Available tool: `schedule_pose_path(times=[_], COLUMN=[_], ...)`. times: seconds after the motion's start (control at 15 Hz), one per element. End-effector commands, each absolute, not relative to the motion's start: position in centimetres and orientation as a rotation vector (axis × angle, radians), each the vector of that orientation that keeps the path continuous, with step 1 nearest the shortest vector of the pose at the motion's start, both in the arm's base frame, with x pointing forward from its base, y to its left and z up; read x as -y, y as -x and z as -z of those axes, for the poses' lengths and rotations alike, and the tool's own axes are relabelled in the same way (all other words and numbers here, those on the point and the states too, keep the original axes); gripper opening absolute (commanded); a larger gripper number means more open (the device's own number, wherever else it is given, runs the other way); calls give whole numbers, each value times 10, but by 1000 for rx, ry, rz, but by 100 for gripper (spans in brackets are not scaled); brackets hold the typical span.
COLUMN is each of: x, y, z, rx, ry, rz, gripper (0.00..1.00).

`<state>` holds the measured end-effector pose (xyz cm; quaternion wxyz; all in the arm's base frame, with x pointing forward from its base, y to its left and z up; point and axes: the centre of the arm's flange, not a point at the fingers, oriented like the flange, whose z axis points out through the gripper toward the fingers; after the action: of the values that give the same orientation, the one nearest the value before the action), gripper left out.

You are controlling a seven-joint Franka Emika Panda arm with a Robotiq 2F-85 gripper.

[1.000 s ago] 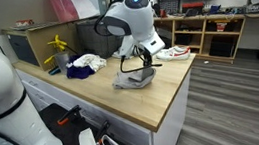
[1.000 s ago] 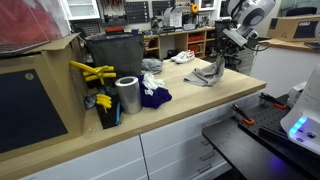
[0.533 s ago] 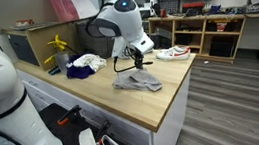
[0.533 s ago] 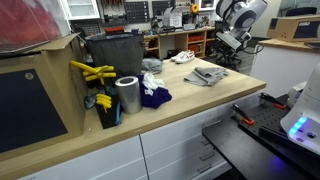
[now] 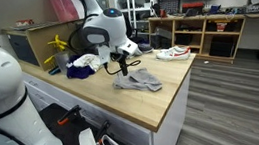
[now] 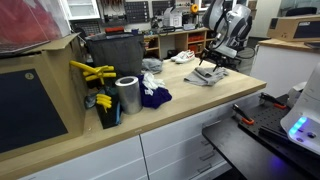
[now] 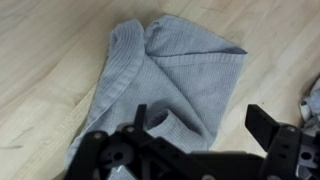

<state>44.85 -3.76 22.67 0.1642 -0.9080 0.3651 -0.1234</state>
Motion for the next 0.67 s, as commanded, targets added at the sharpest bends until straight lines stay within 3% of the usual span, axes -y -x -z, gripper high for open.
schedule_pose_path(times=[0.0, 0.6], x=[36, 38], y=[-458, -477], z=[-223, -208], rx=[-911, -718], ry=[2701, 2882], rz=[352, 477], gripper=[100, 100])
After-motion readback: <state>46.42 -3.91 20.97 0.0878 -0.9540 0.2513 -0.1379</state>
